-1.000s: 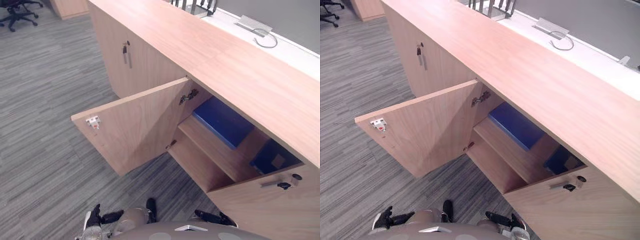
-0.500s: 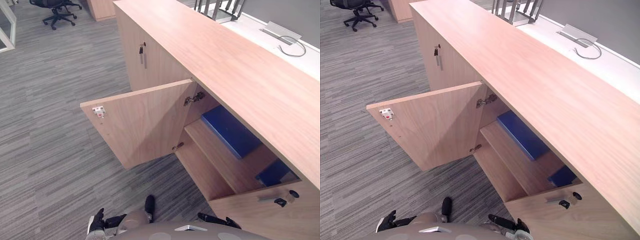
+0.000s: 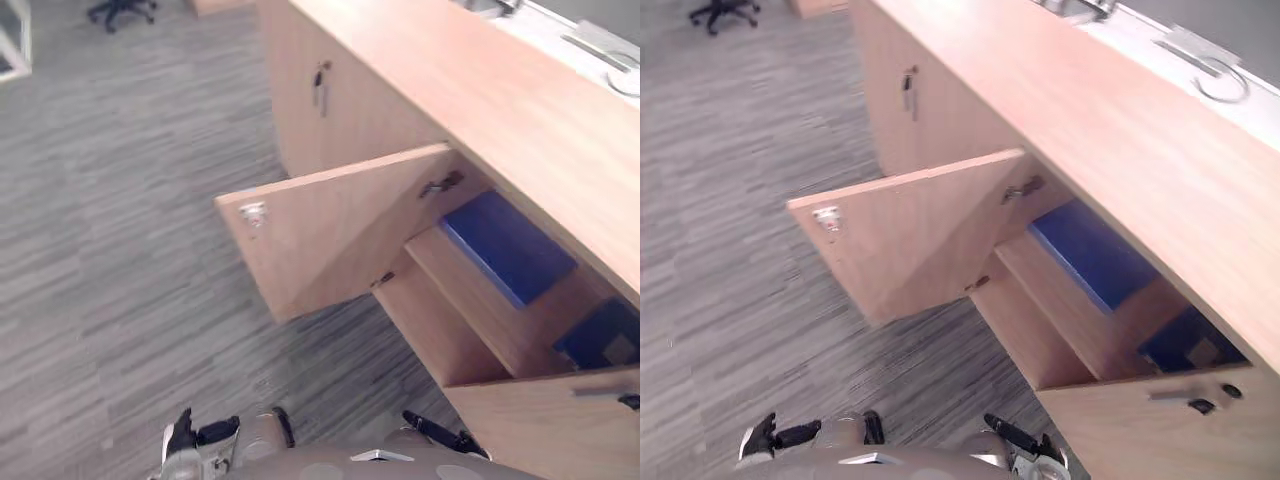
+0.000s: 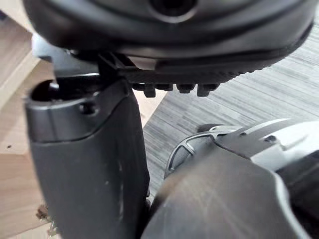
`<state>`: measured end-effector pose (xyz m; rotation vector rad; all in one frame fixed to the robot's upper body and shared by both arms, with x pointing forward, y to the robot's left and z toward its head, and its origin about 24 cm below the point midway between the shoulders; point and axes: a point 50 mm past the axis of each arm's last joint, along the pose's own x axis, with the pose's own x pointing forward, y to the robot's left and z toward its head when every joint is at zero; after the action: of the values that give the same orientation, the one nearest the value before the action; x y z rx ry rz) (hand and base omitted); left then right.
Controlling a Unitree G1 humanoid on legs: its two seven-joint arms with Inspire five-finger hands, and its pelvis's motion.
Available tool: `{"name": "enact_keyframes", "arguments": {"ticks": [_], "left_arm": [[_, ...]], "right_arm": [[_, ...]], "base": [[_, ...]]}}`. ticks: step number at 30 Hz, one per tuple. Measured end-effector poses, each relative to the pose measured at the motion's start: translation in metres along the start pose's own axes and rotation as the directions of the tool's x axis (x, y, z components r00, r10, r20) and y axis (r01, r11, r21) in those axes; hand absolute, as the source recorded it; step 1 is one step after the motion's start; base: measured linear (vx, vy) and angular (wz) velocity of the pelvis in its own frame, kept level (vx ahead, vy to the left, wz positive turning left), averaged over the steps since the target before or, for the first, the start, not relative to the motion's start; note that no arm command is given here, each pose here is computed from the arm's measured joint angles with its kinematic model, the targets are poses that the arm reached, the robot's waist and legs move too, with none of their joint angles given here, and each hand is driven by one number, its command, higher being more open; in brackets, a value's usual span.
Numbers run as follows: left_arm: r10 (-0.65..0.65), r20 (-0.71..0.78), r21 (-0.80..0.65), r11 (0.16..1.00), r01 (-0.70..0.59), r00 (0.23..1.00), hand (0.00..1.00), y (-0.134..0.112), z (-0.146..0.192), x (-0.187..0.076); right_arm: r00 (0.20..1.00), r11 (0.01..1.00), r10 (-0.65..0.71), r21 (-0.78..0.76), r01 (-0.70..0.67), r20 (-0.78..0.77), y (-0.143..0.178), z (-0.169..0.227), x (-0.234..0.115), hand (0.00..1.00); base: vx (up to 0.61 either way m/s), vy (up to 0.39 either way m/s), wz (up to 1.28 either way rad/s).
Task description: Walk over to the cabinet, pick up the folder, carry it to the office cabinet, place the folder inside the office cabinet, then close the office cabinet door
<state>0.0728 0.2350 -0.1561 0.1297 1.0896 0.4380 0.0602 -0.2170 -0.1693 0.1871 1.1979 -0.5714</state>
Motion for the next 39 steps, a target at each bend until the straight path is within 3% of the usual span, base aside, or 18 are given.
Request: {"name": "enact_keyframes", "arguments": {"ticks": [13, 17, 20, 24, 28, 31, 33, 35, 39], "left_arm": [[-0.085, 0.099, 0.014, 0.996, 0.084, 0.991, 1.0, -0.025, 0.024, -0.003], [-0.102, 0.267, 0.042, 0.995, 0.094, 0.958, 1.0, -0.023, 0.064, -0.007], [-0.117, 0.39, 0.128, 0.989, 0.072, 0.913, 1.0, -0.013, 0.098, -0.011], [-0.066, 0.544, 0.308, 0.943, -0.125, 0.837, 1.0, 0.024, 0.156, -0.011], [-0.022, 0.657, 0.368, 0.882, -0.295, 0.754, 1.0, 0.053, 0.205, -0.021], [-0.014, 0.708, 0.438, 0.793, -0.423, 0.707, 1.0, 0.07, 0.238, -0.026], [-0.081, 0.735, 0.545, 0.661, -0.516, 0.674, 1.0, 0.067, 0.258, -0.032], [-0.228, 0.738, 0.661, 0.436, -0.611, 0.635, 1.0, 0.05, 0.277, -0.04], [-0.381, 0.706, 0.694, 0.204, -0.691, 0.597, 1.0, 0.028, 0.29, -0.048]], "right_arm": [[1.0, 0.996, 0.011, -0.085, -0.01, 0.017, -0.005, 0.004, 0.001, 1.0], [0.999, 0.992, 0.029, -0.121, -0.027, 0.016, -0.001, 0.003, 0.0, 1.0], [0.999, 0.991, 0.036, -0.129, -0.034, 0.01, 0.0, 0.0, -0.001, 1.0], [0.999, 0.991, 0.05, -0.125, -0.047, 0.017, -0.001, -0.001, -0.002, 1.0], [0.998, 0.992, 0.058, -0.116, -0.055, 0.015, -0.001, -0.002, -0.002, 1.0], [0.998, 0.992, 0.068, -0.103, -0.066, 0.011, -0.002, -0.004, -0.002, 1.0], [0.997, 0.993, 0.073, -0.093, -0.072, 0.01, -0.004, -0.006, -0.003, 1.0], [0.997, 0.993, 0.077, -0.086, -0.075, 0.018, -0.005, -0.007, -0.003, 1.0], [0.996, 0.994, 0.088, -0.074, -0.086, 0.022, -0.006, -0.007, -0.003, 1.0]], "base": [[-0.03, 0.026, 0.06], [0.04, -0.054, -0.02], [0.09, -0.016, -0.13], [0.05, -0.027, -0.09], [0.03, -0.03, -0.05], [0.02, -0.024, -0.21], [0.01, -0.015, -0.11], [0.0, 0.0, 0.0], [0.01, -0.008, -0.12]]}}
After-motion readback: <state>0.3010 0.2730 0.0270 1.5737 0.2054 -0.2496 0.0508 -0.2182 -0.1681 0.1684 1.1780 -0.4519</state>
